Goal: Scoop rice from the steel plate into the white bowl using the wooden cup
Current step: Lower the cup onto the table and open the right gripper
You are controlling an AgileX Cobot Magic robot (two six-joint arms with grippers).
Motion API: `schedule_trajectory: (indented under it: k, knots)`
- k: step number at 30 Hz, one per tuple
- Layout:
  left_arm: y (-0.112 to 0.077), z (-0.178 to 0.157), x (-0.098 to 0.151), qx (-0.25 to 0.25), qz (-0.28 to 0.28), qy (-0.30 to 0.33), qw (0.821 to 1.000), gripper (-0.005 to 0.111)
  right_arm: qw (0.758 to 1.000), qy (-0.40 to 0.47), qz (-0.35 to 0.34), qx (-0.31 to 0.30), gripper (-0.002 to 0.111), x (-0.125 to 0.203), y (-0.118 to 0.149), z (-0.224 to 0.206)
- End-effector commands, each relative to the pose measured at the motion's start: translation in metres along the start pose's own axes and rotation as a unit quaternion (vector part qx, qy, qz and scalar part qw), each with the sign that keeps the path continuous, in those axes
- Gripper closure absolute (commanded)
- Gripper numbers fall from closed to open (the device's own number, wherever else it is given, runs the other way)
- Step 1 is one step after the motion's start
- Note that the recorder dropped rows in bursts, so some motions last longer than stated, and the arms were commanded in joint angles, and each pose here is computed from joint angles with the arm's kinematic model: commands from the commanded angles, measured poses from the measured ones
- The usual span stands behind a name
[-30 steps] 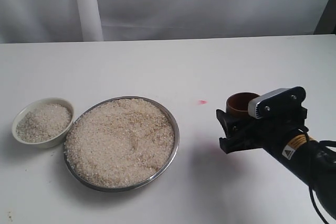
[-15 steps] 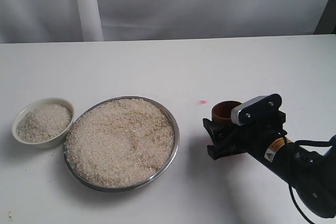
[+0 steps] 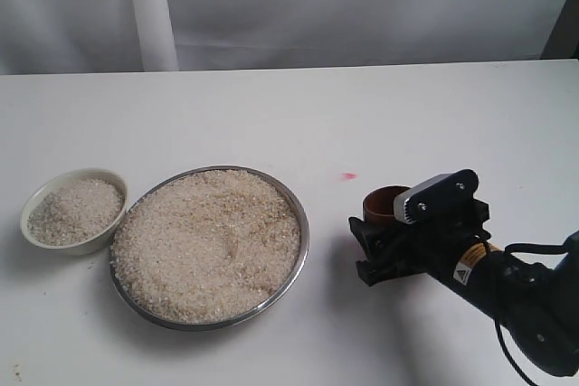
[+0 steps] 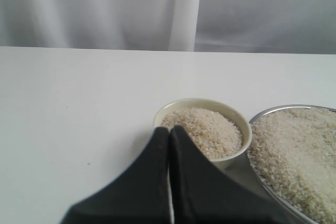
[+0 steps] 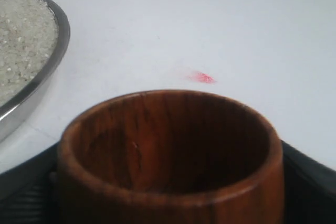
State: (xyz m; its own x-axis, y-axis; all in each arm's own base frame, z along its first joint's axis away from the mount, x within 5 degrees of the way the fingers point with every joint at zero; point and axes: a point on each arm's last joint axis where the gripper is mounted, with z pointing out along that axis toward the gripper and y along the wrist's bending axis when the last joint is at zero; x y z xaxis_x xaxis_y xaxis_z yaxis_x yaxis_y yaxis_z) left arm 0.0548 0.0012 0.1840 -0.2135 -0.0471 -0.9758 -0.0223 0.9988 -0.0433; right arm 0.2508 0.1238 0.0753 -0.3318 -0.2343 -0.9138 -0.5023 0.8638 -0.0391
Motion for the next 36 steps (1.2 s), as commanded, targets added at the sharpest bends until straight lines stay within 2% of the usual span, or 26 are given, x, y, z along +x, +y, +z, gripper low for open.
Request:
schedule_trajectory:
  k: [1,7,10,17,20,36]
  knots:
    - [-0.0005,-0.0008,-0.0034,0.003,-0.003,-0.009,1.0,0.107,1.0,-0.002,-0.001,-0.001,0.108,-0.0004,-0.0013,0.0005]
    - [-0.0005,-0.0008,-0.0034,0.003,-0.003,-0.009,1.0,0.107,1.0,0.0,-0.004,-0.007,0.108,-0.0001,-0.0003,0.0004]
    - [-0.0005,-0.0008,-0.0034,0.003,-0.003,-0.009,1.0,0.107,1.0,0.0,-0.005,-0.007,0.093,-0.0001,-0.0003,0.0004]
    - [-0.0005,-0.0008,-0.0034,0.003,-0.003,-0.009,1.0,0.107,1.0,-0.001,-0.01,-0.01,0.043,-0.0001,0.0004,0.0004]
    - [-0.0005,-0.0008,-0.0034,0.003,-0.003,-0.009,1.0,0.107,1.0,-0.001,-0.01,-0.01,0.032,-0.0001,0.0004,0.0004]
    - [-0.0005,-0.0008,-0.0034,0.003,-0.003,-0.009,1.0,0.107,1.0,-0.021,-0.01,-0.01,0.029,-0.0039,0.0003,0.0004]
